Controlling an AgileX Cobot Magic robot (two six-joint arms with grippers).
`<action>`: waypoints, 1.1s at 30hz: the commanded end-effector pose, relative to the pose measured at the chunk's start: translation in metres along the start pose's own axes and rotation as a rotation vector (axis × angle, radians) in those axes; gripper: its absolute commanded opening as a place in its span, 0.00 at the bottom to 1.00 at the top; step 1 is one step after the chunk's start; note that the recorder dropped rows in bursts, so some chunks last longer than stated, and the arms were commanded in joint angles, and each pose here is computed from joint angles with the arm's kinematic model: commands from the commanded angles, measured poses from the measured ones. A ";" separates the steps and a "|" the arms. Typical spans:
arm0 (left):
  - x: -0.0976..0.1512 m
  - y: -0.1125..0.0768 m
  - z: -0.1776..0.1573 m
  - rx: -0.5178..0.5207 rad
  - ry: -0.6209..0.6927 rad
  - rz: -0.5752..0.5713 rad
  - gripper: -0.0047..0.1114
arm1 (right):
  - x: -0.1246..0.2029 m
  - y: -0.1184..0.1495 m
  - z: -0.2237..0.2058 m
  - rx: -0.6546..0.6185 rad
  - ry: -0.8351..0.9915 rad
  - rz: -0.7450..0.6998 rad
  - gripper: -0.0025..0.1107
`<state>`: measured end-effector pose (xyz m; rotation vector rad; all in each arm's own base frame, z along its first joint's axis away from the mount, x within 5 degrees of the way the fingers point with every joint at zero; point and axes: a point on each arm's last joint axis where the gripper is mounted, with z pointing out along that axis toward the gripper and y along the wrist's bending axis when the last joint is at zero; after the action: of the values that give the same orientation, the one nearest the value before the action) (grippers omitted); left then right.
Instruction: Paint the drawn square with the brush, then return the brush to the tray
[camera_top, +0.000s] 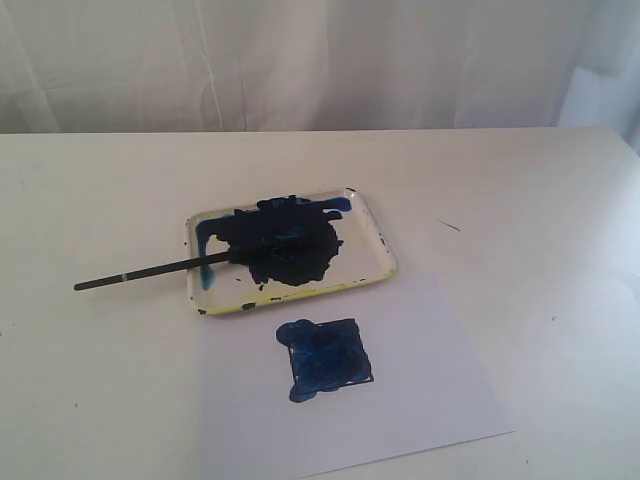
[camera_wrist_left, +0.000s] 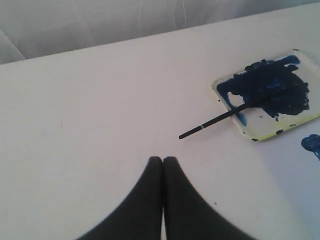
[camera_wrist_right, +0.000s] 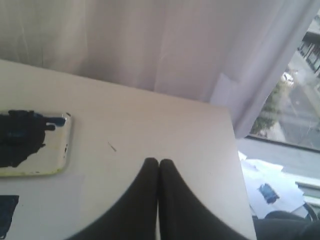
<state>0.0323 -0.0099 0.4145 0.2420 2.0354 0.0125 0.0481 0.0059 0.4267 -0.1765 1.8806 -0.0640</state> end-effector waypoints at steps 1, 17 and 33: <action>0.023 -0.009 -0.036 -0.013 -0.074 0.000 0.04 | 0.013 0.006 -0.044 0.030 -0.133 -0.004 0.02; 0.091 -0.026 -0.105 -0.088 -0.281 -0.013 0.04 | 0.067 0.024 -0.131 0.059 -0.377 -0.010 0.02; 0.088 -0.018 -0.085 -0.081 -0.306 -0.020 0.04 | 0.080 0.016 -0.082 0.005 -0.334 -0.007 0.02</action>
<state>-0.0955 -0.0040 0.3781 0.1682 1.7430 0.0594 -0.0696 0.0068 0.3810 -0.1884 1.5647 -0.0394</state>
